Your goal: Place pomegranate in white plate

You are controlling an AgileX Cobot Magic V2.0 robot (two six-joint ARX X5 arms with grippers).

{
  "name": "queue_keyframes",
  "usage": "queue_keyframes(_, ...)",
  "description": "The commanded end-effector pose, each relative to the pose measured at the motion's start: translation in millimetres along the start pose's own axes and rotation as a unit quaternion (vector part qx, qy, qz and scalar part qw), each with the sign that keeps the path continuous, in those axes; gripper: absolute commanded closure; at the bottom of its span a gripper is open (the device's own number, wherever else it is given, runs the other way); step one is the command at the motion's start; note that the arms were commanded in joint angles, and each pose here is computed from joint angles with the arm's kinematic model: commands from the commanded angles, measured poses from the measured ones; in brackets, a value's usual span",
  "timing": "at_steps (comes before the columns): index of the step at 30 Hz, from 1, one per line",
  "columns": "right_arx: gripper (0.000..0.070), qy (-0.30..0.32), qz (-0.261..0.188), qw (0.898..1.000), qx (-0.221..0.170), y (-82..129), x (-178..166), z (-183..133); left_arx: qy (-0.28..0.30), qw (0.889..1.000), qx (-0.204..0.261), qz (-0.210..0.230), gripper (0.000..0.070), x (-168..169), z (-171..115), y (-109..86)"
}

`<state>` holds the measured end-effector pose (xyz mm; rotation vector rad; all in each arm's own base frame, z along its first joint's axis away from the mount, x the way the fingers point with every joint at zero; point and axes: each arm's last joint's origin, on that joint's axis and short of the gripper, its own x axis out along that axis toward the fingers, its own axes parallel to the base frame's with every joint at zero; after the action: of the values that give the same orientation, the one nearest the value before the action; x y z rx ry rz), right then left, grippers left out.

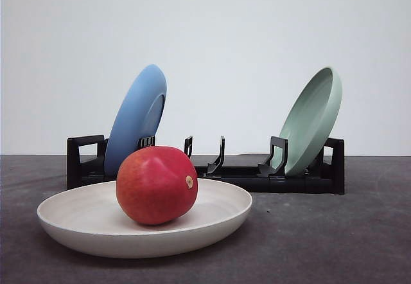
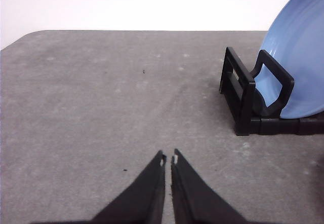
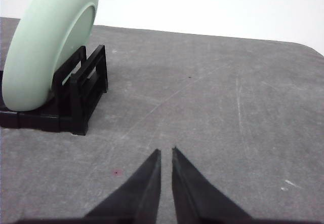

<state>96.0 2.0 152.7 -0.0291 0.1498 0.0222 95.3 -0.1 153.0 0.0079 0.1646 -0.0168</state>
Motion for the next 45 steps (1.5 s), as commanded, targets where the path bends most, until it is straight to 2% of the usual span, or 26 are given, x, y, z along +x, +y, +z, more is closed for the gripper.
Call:
queue_keyframes(1, 0.0665, -0.004, 0.000, 1.000, 0.000, 0.1, 0.3, -0.1, 0.004, 1.000, -0.002, 0.001, 0.0700, 0.9, -2.9, 0.0)
queue_keyframes(45, 0.0665, -0.004, 0.000, 1.000, 0.000, 0.1, 0.3, -0.1, 0.004, 1.000, -0.002, 0.001, 0.0700, 0.9, -2.9, 0.0)
